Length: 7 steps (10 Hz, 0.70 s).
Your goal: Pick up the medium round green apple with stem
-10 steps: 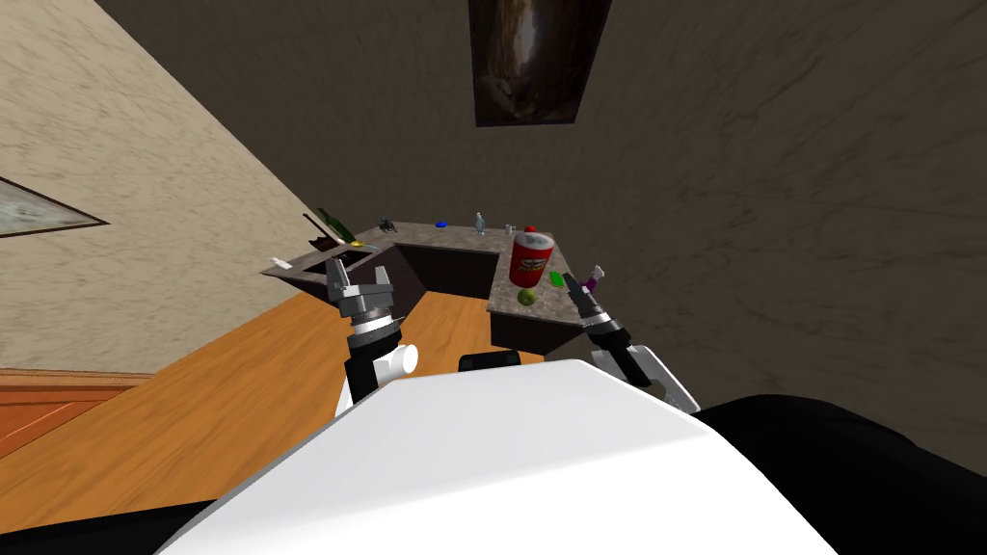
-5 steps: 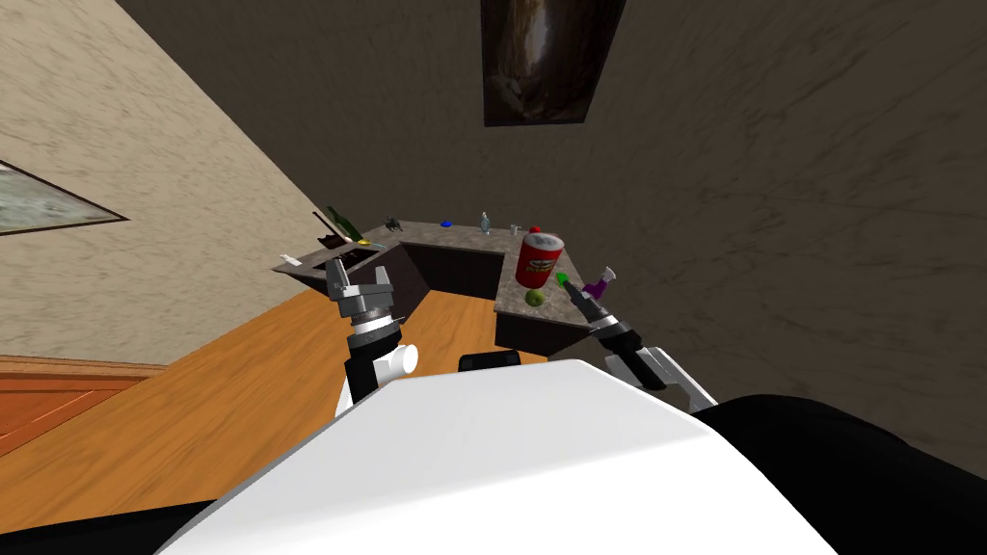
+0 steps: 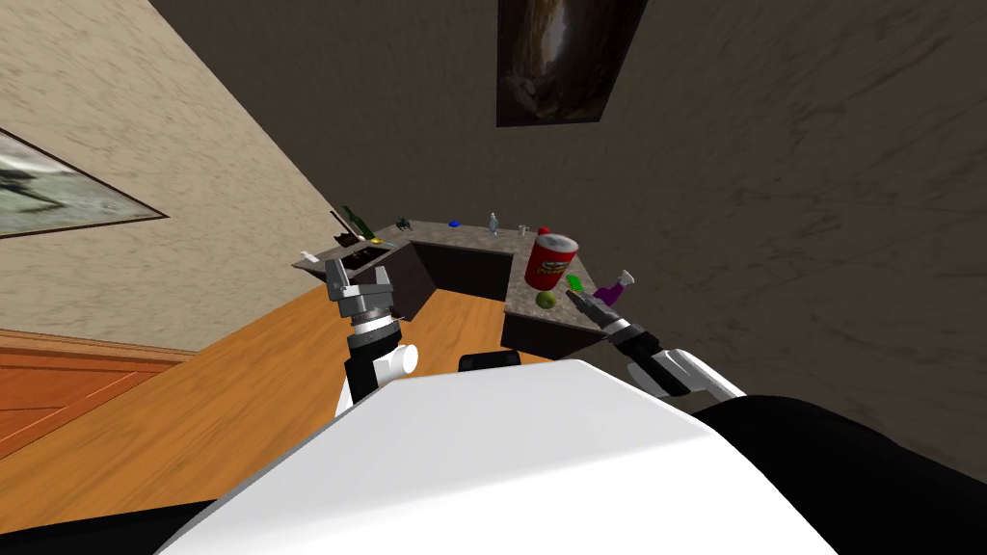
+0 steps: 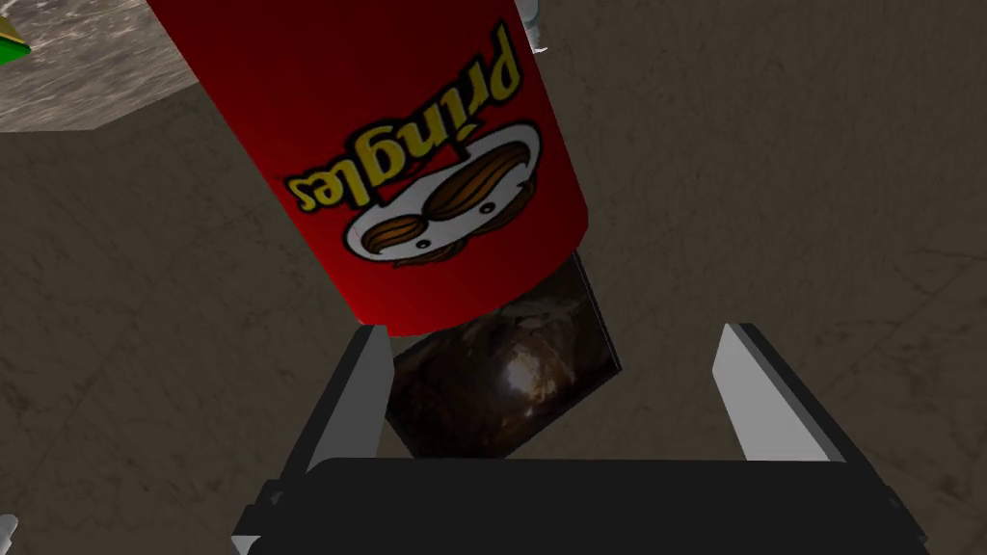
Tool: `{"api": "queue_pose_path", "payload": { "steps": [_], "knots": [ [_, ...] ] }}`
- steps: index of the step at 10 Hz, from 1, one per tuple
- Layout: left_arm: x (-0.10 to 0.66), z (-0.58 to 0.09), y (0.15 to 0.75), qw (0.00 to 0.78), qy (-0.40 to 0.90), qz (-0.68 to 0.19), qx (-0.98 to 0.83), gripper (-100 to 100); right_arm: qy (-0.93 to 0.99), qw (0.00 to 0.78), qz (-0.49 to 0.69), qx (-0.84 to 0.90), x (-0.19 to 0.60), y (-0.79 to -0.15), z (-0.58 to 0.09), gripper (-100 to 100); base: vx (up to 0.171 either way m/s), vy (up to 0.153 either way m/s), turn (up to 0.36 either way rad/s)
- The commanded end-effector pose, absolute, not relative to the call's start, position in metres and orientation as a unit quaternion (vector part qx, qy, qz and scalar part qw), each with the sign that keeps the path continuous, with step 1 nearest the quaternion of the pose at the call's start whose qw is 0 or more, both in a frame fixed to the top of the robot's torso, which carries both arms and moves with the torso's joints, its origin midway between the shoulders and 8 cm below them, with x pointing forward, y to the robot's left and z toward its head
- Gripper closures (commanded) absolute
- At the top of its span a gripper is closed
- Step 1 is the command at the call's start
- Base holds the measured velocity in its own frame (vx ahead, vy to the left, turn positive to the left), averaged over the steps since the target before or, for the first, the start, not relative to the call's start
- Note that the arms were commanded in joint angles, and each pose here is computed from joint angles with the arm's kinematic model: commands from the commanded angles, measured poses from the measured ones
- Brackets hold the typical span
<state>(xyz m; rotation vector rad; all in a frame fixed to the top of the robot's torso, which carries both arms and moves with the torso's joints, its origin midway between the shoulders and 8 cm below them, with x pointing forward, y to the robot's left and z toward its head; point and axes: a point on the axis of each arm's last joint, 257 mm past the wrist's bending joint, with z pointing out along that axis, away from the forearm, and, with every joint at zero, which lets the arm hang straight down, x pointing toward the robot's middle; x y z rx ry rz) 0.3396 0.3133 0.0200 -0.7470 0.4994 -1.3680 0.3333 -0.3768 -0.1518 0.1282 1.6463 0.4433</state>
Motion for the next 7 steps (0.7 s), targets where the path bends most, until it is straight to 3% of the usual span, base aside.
{"api": "queue_pose_path", "payload": {
  "steps": [1, 7],
  "knots": [
    [0.34, 0.02, 0.313, 0.683, 0.223, -0.61, -0.333, 0, 0.742, 0.646, 0.177, 0.034, 0.33, -0.384, -0.159, -100, 0.023, 0.084, 0.028],
    [0.34, 0.02, 0.313, 0.683, 0.223, -0.61, -0.333, 0, 0.81, 0.578, 0.066, -0.068, 0.307, -0.434, -0.195, -100, 0.02, 0.073, 0.063]
  ]
}}
